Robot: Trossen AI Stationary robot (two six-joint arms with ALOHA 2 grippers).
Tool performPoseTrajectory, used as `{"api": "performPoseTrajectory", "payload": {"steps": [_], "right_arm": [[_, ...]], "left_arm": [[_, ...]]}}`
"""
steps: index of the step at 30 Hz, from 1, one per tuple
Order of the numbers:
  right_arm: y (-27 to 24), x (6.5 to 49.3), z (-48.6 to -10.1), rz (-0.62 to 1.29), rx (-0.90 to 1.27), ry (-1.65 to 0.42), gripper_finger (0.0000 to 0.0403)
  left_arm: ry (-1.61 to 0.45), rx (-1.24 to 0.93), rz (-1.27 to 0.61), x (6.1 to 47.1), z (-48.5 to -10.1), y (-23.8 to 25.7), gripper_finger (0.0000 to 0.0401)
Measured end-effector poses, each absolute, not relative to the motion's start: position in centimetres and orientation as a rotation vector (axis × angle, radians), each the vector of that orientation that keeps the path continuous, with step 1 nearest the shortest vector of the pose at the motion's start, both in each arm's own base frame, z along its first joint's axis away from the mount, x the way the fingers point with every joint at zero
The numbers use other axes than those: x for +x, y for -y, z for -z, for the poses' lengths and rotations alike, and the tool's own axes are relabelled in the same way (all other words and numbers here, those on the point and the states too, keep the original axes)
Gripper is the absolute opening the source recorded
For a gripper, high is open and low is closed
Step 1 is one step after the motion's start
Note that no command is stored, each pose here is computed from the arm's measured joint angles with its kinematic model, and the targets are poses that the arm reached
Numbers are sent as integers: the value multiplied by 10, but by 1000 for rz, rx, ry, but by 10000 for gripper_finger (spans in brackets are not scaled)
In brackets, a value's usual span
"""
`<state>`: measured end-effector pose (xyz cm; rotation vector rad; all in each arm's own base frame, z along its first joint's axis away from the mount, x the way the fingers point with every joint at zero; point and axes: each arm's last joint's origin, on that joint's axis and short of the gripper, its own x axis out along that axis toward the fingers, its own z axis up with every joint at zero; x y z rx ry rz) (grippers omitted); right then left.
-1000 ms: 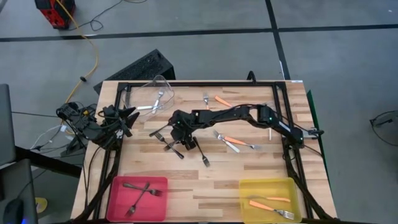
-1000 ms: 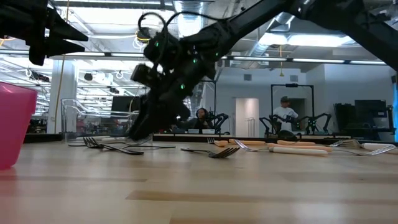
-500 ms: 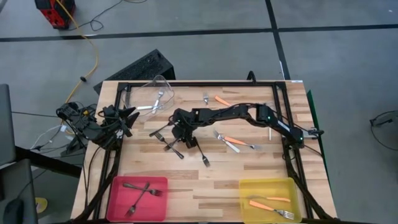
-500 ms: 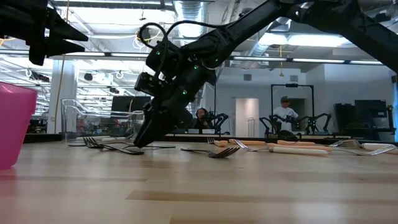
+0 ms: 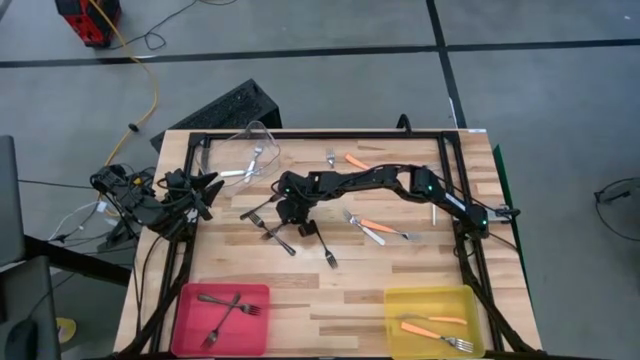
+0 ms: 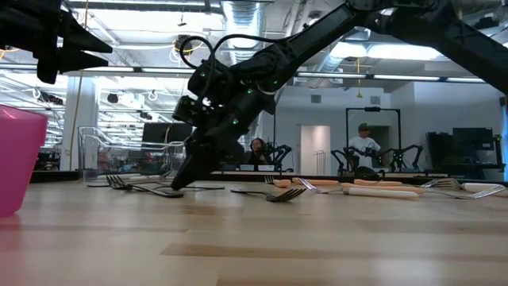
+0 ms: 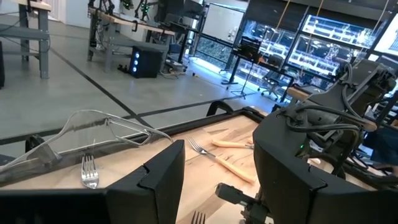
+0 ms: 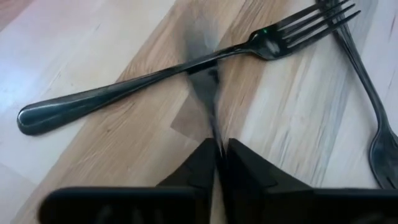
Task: Sort silverware by color (type)
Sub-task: Put the black fork into the red bin
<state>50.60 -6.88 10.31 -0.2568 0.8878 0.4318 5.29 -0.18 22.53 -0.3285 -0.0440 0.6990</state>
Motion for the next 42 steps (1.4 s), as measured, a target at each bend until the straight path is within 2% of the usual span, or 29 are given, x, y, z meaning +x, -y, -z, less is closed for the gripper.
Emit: {"api": "performPoseTrajectory", "payload": {"steps": [4,17,42], "right_arm": [[69,506,-106,-419,-237,-889,20],[68,512,-121,-377,-153,-918,20],[65,521,-214,-297,-224,-962,19]], "left_arm": [[44,-328,-699,53,-225,2,178],[44,-329,-698,53,-225,2,178],[44,-329,-698,53,-225,2,178]]}}
